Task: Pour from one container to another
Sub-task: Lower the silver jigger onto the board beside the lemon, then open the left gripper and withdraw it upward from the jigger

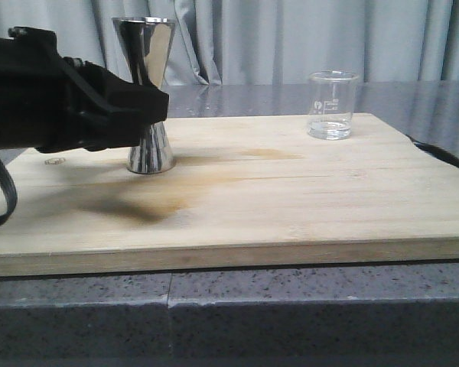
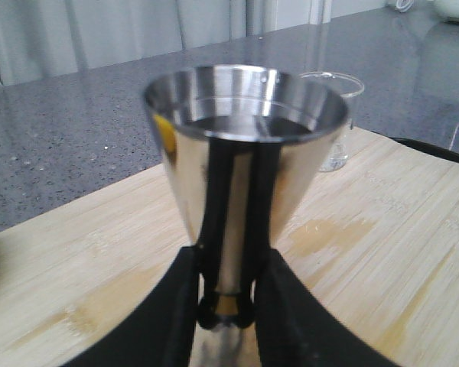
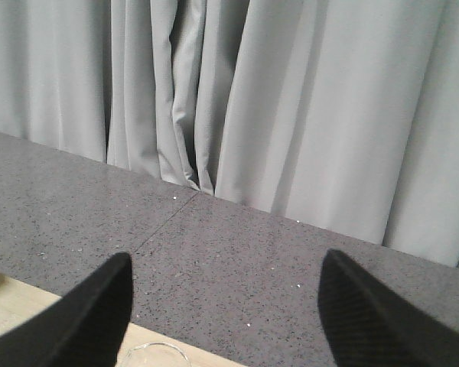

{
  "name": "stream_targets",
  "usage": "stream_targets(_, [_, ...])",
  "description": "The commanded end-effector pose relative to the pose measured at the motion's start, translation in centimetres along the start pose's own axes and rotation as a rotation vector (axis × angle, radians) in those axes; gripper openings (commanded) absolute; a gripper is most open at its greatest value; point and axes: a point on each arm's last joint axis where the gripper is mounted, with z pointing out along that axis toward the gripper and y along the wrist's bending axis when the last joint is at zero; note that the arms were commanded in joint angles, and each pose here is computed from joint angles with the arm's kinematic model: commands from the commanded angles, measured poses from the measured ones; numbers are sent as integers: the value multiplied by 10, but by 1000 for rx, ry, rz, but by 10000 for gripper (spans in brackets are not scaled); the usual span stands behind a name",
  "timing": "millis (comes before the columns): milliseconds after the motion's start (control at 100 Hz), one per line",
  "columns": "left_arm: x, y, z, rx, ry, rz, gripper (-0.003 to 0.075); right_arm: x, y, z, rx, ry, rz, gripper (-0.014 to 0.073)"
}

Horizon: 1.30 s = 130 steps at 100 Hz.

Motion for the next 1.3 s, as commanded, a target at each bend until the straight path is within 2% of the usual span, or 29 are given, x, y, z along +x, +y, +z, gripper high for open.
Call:
stream_targets(0, [-16, -2, 0, 14, -93, -2, 181, -18, -5, -4, 30, -113, -7, 440])
stream_targets(660, [-17, -2, 0, 16, -108, -2, 183, -18, -5, -4, 30, -113, -7, 440])
stream_targets(860, [-18, -2, 0, 17, -112, -2, 277, -18, -5, -4, 30, -113, -7, 440])
stream_targets(1200, [-18, -2, 0, 9, -113, -10, 287, -18, -5, -4, 30, -113, -7, 440])
stream_targets(1290, [-18, -2, 0, 9, -116, -10, 317, -18, -5, -4, 30, -113, -7, 440])
